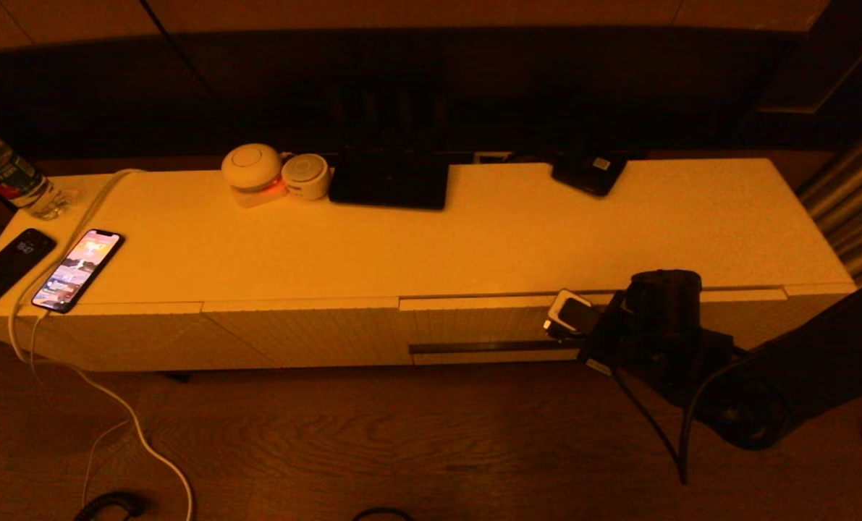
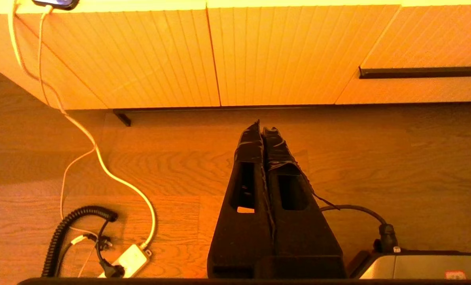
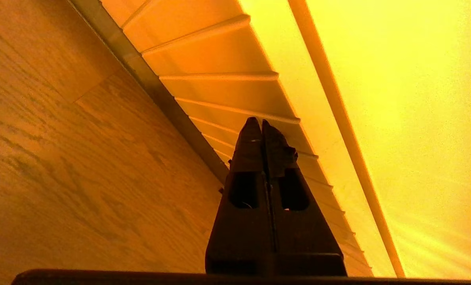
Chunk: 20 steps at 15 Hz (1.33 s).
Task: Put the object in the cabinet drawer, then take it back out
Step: Close the drawer, then open the drawer
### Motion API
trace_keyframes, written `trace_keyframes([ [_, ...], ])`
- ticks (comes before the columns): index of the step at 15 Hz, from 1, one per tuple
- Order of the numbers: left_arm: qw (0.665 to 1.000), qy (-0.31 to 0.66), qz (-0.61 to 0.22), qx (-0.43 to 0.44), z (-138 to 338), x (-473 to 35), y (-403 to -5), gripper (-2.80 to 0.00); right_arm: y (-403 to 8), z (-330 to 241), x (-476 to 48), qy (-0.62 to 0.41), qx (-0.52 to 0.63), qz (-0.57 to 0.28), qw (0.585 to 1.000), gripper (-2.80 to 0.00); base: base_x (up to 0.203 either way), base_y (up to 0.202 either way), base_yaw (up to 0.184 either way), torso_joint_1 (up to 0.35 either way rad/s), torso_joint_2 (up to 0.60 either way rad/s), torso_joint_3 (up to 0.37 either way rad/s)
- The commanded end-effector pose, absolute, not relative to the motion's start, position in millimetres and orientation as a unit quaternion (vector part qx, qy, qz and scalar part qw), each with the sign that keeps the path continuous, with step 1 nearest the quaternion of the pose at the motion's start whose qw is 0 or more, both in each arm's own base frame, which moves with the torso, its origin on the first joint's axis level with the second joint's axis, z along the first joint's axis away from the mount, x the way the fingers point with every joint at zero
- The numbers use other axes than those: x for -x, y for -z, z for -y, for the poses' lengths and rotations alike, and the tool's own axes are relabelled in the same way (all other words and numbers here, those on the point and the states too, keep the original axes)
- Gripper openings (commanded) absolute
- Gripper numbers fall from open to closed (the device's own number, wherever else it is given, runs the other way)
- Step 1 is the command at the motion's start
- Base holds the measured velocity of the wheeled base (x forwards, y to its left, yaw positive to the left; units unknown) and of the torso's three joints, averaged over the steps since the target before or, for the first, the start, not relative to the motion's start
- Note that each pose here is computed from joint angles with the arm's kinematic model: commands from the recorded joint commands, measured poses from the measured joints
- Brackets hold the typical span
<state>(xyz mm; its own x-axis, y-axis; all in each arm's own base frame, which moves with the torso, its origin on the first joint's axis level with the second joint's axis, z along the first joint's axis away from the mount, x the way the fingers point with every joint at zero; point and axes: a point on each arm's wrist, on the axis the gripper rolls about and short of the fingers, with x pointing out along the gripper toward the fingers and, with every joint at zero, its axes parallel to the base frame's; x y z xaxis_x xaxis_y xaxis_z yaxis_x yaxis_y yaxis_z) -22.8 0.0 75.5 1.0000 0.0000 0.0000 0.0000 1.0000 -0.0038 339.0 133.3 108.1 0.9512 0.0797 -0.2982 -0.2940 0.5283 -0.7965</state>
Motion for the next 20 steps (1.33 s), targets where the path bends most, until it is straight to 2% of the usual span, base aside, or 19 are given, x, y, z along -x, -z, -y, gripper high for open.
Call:
trace_keyframes([
  [1, 1.0, 0.0, 0.0, 0.002, 0, 23, -75, -2.8, -108, -134, -340, -0.106, 0.475, -0.11, 0.867, -2.8, 0.0, 0.0, 0.0, 0.0, 0.0, 0.0],
  [5, 1.0, 0.0, 0.0, 0.002, 0, 23, -75, -2.8, -111, -131, -334, -0.1, 0.477, -0.115, 0.866, -2.8, 0.0, 0.0, 0.0, 0.0, 0.0, 0.0],
  [7, 1.0, 0.0, 0.0, 0.002, 0, 23, -75, -2.8, -120, -123, -315, -0.096, 0.48, -0.122, 0.864, -2.8, 0.0, 0.0, 0.0, 0.0, 0.0, 0.0],
  [15, 1.0, 0.0, 0.0, 0.002, 0, 23, -75, -2.8, -163, -85, -191, -0.155, 0.508, -0.175, 0.829, -2.8, 0.0, 0.0, 0.0, 0.0, 0.0, 0.0],
  [20, 1.0, 0.0, 0.0, 0.002, 0, 23, -75, -2.8, -162, -62, -126, -0.214, 0.532, -0.234, 0.785, -2.8, 0.0, 0.0, 0.0, 0.0, 0.0, 0.0],
])
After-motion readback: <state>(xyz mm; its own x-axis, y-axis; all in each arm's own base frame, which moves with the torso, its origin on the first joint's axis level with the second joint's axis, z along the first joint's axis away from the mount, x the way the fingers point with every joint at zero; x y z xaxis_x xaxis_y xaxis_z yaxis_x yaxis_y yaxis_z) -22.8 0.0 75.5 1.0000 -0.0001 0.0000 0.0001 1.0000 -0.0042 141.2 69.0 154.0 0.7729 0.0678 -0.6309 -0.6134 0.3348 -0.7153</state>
